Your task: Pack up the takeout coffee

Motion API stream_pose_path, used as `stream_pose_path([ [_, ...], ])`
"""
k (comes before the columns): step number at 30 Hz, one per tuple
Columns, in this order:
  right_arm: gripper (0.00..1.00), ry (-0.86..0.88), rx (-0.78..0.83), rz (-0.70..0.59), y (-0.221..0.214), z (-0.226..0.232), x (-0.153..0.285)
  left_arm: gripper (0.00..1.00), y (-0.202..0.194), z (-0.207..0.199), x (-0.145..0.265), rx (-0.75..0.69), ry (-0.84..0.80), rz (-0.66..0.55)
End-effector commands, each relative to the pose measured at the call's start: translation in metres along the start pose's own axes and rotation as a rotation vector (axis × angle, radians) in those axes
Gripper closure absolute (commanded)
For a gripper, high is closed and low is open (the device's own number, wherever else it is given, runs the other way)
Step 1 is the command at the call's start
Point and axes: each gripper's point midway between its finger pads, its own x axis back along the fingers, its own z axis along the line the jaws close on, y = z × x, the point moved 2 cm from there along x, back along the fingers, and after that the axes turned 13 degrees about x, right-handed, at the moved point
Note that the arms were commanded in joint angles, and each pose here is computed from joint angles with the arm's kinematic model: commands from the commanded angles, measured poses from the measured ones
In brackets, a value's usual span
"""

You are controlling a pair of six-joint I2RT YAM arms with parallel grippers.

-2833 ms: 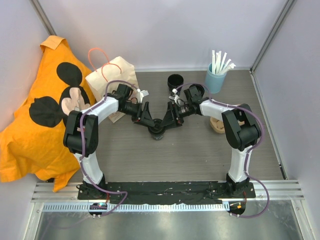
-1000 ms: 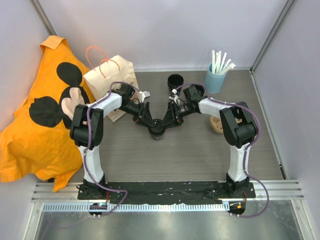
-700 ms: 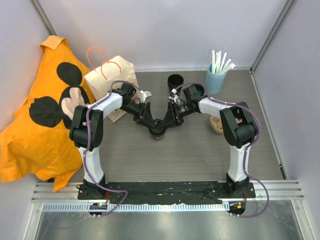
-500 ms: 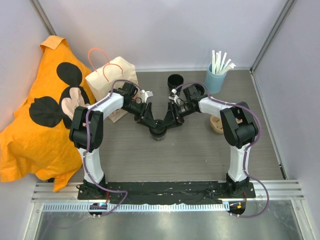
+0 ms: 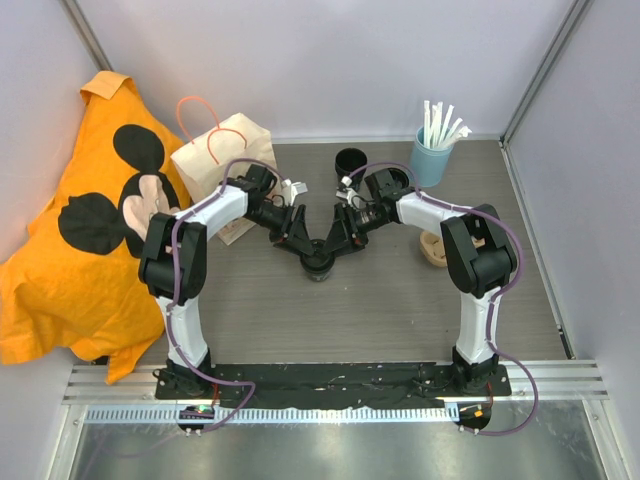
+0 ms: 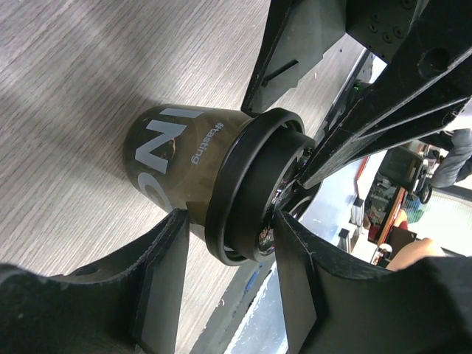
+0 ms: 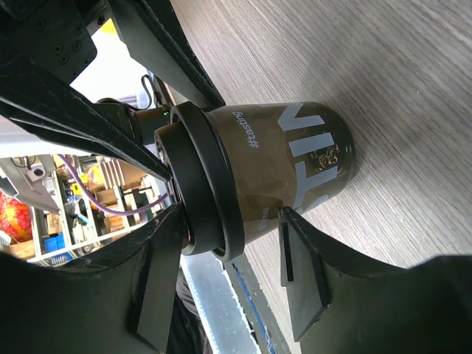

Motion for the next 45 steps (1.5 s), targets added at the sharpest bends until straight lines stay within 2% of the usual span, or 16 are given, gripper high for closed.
stream_pose_path([
  [1,0.42,-0.034,0.125,-0.037,0.017,0.014,0.002,0.48,0.006,-0.016,-0.005,-0.134,-0.009,-0.022],
  [14,0.4,-0.016,0.15,-0.04,0.019,0.02,0.006,0.46,0.005,-0.034,0.002,-0.167,-0.074,-0.029],
  [23,0.4,0.008,0.172,-0.042,0.026,0.024,0.007,0.41,0.001,-0.029,0.004,-0.148,-0.069,-0.024],
  [26,0.38,0.009,0.171,-0.04,0.027,0.024,0.006,0.39,0.002,-0.027,0.004,-0.141,-0.071,-0.024],
  [27,0.36,0.009,0.171,-0.04,0.027,0.024,0.006,0.36,0.003,-0.027,0.005,-0.142,-0.077,-0.026],
  [33,0.3,0.009,0.173,-0.035,0.026,0.023,0.007,0.35,0.006,-0.023,0.006,-0.129,-0.078,-0.027],
  [45,0.29,0.008,0.174,-0.045,0.027,0.025,0.017,0.34,0.011,-0.023,0.012,-0.12,-0.087,-0.049],
])
